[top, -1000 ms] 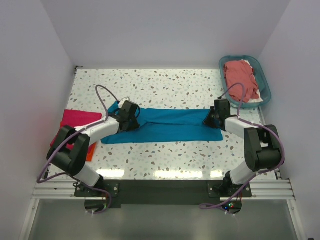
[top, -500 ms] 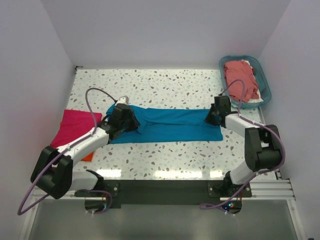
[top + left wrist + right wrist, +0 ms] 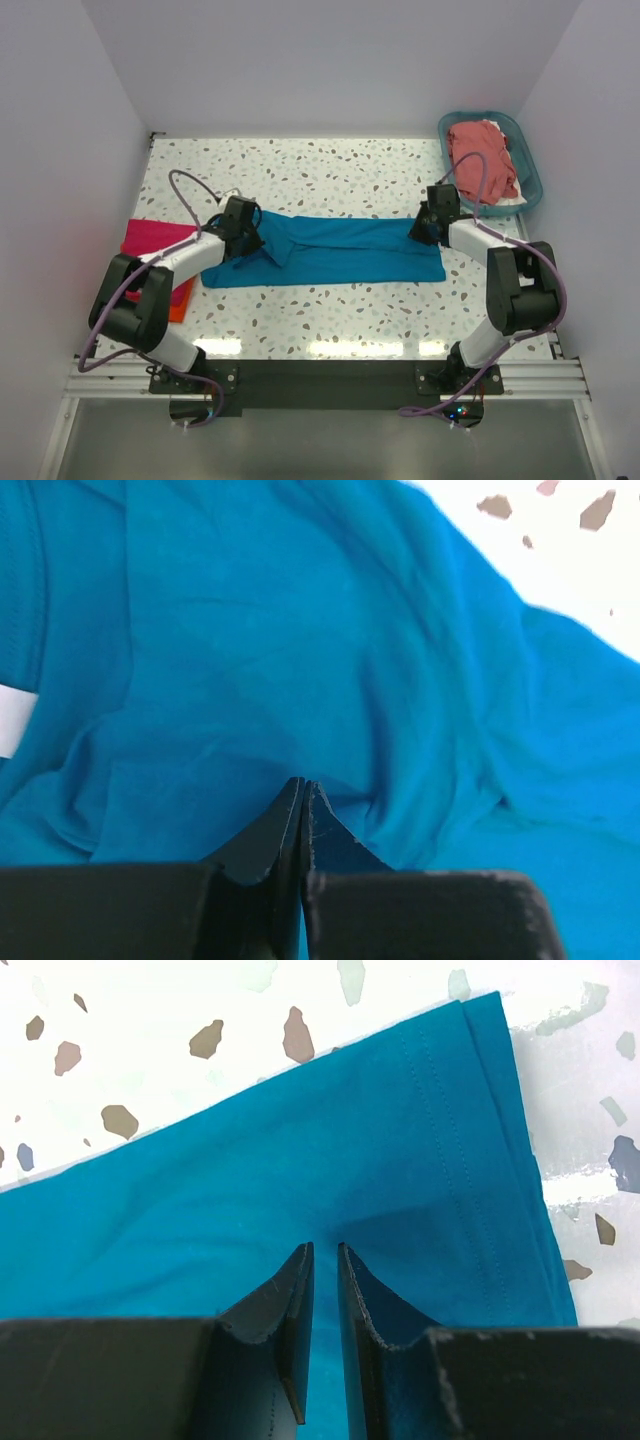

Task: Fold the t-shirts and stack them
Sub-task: Fold the tshirt

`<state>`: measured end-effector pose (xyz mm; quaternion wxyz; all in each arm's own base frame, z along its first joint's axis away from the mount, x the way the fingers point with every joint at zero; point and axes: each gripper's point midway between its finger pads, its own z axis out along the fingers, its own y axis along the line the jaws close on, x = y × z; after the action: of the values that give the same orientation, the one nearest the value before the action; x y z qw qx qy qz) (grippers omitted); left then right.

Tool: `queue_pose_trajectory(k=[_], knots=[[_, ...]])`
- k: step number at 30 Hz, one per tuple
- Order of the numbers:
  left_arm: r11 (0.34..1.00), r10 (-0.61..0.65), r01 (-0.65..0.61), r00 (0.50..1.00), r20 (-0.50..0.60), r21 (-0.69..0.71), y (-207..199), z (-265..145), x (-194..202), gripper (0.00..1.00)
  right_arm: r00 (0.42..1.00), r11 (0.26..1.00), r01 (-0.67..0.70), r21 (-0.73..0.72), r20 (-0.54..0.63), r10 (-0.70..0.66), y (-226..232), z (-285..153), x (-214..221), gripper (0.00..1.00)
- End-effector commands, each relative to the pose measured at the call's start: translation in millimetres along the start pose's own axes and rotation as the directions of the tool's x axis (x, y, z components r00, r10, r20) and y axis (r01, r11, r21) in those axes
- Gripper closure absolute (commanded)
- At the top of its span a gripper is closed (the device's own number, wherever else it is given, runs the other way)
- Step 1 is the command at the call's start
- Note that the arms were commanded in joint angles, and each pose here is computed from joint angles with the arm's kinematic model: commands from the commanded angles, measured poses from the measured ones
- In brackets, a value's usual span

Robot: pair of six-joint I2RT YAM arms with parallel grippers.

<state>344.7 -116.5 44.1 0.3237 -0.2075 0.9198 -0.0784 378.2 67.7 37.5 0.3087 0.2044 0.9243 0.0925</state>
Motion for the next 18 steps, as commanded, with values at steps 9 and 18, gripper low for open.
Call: queue_pose_trajectory(k=[9,18], knots=[[0.999,0.016,-0.014,0.999,-0.035,0.044,30,-15,48,1.00,1.000,1.000,0.015,0.014,0.007,-0.015,1,0,-7,0.80],[0.991,-0.041,0.033,0.997,0.063,0.128,-9,-46,-11,0.83,0.997,0.999,0.032,0.033,0.068,-0.034,3,-16,-27,0.76]])
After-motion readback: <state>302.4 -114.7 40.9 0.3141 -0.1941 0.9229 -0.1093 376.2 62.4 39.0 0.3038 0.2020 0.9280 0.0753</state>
